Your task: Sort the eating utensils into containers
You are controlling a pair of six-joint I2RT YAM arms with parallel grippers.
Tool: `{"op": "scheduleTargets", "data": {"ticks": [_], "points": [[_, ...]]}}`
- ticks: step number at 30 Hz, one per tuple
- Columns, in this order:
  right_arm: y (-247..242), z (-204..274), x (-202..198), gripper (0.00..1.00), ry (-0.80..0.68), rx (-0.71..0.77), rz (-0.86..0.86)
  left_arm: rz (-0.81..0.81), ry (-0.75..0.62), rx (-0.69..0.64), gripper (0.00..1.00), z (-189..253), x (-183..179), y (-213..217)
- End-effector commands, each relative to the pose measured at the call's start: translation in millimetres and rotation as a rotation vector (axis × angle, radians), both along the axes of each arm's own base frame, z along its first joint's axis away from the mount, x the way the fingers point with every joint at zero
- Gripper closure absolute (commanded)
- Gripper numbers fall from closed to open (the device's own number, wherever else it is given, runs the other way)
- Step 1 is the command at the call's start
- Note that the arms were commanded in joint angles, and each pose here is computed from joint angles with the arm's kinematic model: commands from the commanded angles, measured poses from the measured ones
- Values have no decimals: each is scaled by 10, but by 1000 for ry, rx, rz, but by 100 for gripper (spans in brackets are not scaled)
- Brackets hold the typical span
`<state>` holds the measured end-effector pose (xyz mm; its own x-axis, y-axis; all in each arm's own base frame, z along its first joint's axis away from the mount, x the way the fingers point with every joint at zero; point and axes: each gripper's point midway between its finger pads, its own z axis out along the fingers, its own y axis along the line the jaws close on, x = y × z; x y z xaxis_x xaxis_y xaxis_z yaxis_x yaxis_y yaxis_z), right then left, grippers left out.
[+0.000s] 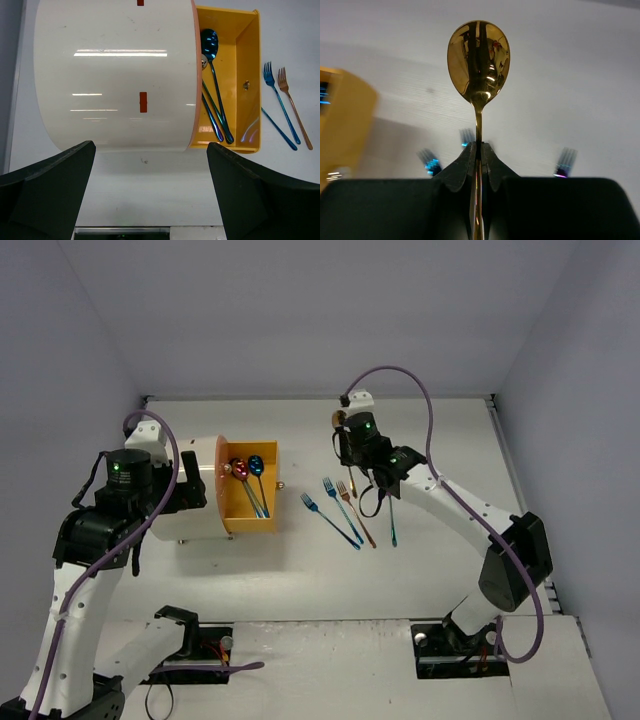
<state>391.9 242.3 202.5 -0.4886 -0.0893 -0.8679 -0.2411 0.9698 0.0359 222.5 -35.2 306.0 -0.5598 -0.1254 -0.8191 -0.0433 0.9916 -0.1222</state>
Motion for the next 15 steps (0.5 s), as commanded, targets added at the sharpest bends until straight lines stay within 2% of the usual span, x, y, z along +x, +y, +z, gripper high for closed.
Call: {"op": "scheduleTargets", "data": {"ticks": [1, 2, 8, 11, 15], "points": [[901, 1189, -154, 100, -177, 318, 209, 12, -64, -15, 7, 179, 58, -2], [1092, 1415, -225, 100, -201, 387, 254, 13, -68, -15, 7, 192, 56, 1], [1879, 1667, -341, 100, -228, 502, 368, 19, -69, -9, 7, 193, 60, 14], [2170, 1621, -388, 100, -228, 535, 399, 23, -76, -9, 7, 221, 61, 22], [2417, 1329, -435, 100, -203, 500, 427, 28, -87, -5, 7, 258, 58, 38]]}}
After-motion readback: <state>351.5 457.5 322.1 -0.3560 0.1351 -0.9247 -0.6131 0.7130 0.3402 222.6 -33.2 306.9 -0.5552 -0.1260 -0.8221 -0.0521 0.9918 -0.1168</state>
